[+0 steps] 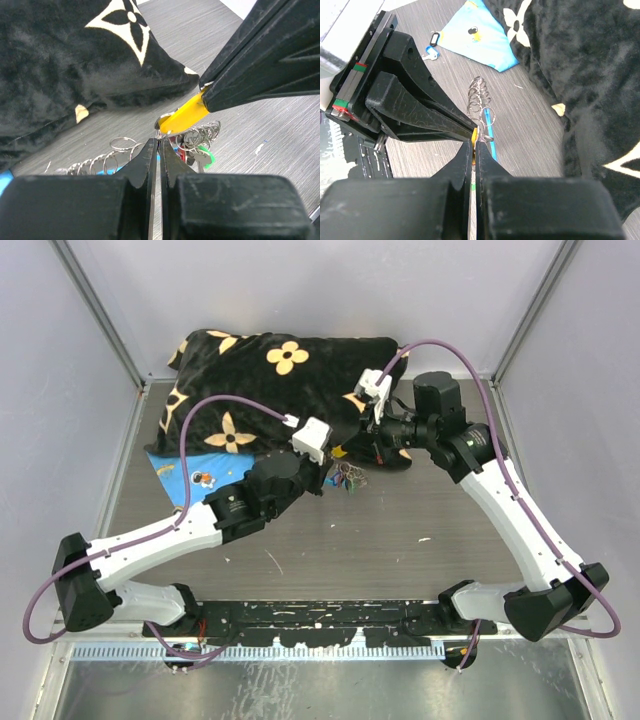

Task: Remove the keys from the keyring
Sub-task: Remove the key from the keyring.

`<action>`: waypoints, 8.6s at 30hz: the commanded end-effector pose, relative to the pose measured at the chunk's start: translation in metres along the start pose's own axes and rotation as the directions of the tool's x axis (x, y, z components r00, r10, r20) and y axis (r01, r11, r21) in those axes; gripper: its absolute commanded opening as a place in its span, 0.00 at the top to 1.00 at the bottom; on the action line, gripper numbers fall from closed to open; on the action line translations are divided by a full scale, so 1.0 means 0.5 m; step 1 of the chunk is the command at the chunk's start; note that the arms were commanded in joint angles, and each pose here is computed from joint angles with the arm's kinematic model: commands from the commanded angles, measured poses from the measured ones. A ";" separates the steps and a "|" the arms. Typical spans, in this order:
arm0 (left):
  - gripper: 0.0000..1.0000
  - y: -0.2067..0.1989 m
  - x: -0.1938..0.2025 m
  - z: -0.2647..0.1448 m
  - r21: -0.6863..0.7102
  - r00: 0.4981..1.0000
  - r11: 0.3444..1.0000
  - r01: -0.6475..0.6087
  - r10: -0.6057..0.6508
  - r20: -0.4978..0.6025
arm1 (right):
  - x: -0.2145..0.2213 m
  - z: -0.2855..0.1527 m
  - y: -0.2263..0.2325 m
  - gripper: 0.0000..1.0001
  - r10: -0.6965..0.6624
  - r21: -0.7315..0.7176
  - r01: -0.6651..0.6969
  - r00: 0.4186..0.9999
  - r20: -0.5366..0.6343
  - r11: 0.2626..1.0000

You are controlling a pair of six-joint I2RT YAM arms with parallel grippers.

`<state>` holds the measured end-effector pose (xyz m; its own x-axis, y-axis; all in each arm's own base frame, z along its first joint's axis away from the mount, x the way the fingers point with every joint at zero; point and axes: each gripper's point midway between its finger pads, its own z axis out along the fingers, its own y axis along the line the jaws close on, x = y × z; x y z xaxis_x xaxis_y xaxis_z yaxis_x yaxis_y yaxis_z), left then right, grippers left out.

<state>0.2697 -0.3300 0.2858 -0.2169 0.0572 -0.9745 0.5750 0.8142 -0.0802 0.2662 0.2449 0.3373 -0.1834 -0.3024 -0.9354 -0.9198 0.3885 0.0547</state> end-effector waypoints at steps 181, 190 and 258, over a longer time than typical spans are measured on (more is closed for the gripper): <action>0.75 -0.080 0.066 -0.191 0.386 0.852 0.788 -0.480 0.315 0.418 | 0.116 0.020 0.203 0.99 -0.214 -0.598 0.331 0.941 0.261 0.730; 0.72 -0.091 0.070 -0.189 0.416 0.862 0.779 -0.469 0.301 0.408 | 0.117 0.021 0.202 0.99 -0.214 -0.599 0.331 0.941 0.261 0.729; 1.00 -0.062 0.059 -0.193 0.420 0.940 0.842 -0.339 0.321 0.115 | 0.123 0.039 0.160 0.49 -0.156 -0.516 0.219 0.974 0.163 0.828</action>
<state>0.1681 -0.3027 0.2409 0.0718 0.2801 -0.9573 0.9011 0.3933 0.1827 0.1758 0.2659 0.2720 0.0875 -0.2296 -0.9694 -0.9657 -0.2582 -0.0261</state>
